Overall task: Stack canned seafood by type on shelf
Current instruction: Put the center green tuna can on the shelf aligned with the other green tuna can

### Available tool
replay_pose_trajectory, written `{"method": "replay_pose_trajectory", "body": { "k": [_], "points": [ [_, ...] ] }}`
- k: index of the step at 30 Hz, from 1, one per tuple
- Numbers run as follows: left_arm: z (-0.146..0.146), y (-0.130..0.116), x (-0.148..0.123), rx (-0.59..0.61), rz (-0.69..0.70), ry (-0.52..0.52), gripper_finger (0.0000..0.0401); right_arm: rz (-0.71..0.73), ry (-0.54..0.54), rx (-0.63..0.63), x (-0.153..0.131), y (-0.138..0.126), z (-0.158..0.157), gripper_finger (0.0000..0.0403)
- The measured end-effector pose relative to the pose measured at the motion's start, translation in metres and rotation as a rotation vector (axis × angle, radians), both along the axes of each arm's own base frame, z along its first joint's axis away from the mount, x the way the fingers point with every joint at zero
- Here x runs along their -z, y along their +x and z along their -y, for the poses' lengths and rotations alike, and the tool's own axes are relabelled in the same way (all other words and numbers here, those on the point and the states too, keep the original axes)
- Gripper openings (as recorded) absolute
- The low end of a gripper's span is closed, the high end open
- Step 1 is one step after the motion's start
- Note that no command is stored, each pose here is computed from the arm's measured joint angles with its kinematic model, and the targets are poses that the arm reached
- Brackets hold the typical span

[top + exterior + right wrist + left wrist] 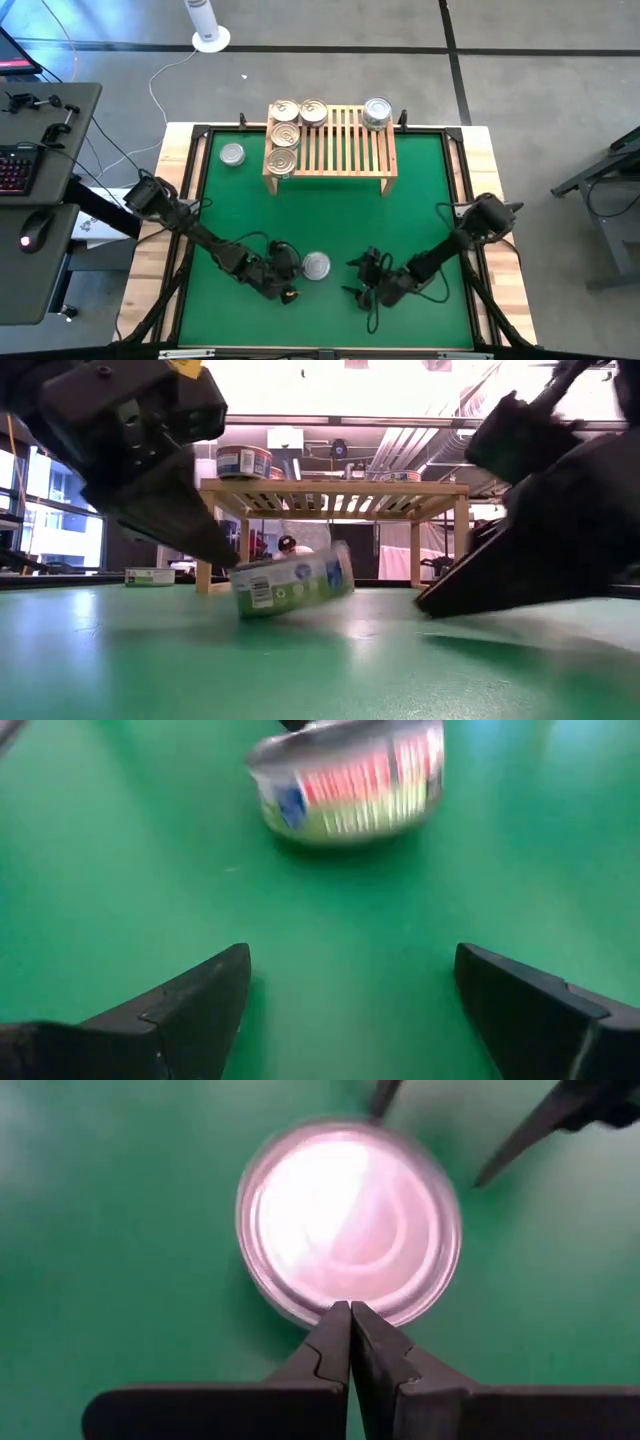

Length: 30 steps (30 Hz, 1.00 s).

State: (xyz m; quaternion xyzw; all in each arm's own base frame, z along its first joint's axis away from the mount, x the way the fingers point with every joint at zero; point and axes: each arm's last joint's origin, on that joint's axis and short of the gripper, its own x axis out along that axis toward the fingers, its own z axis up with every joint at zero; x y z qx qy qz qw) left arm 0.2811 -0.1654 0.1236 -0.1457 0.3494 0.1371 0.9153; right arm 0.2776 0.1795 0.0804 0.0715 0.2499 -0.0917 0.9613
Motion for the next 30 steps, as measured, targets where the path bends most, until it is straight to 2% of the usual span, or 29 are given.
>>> {"method": "replay_pose_trajectory", "body": {
  "k": [5, 8, 14, 20, 24, 30],
  "points": [
    [-0.001, -0.006, 0.006, -0.01, -0.058, -0.023, 0.0, 0.007, -0.036, -0.02, 0.009, 0.024, 0.012, 0.0345],
    [0.001, -0.004, -0.007, -0.013, -0.005, -0.061, 0.0, 0.008, -0.037, -0.016, 0.01, 0.032, 0.015, 0.0345],
    [0.0, -0.005, -0.02, 0.005, 0.035, -0.04, 0.0, 0.016, -0.068, -0.038, 0.006, 0.041, 0.015, 0.0345],
    [-0.001, -0.007, -0.018, 0.008, 0.01, -0.018, 0.0, 0.01, -0.135, -0.055, -0.001, 0.052, 0.017, 0.0345],
    [-0.004, -0.015, -0.017, -0.022, -0.058, -0.017, 0.0, -0.057, -0.203, -0.066, -0.001, 0.057, 0.021, 0.0345],
    [-0.027, -0.034, -0.005, -0.201, -0.256, 0.056, 0.0, -0.091, -0.203, -0.046, -0.003, 0.065, 0.032, 0.0345]
  ]
}}
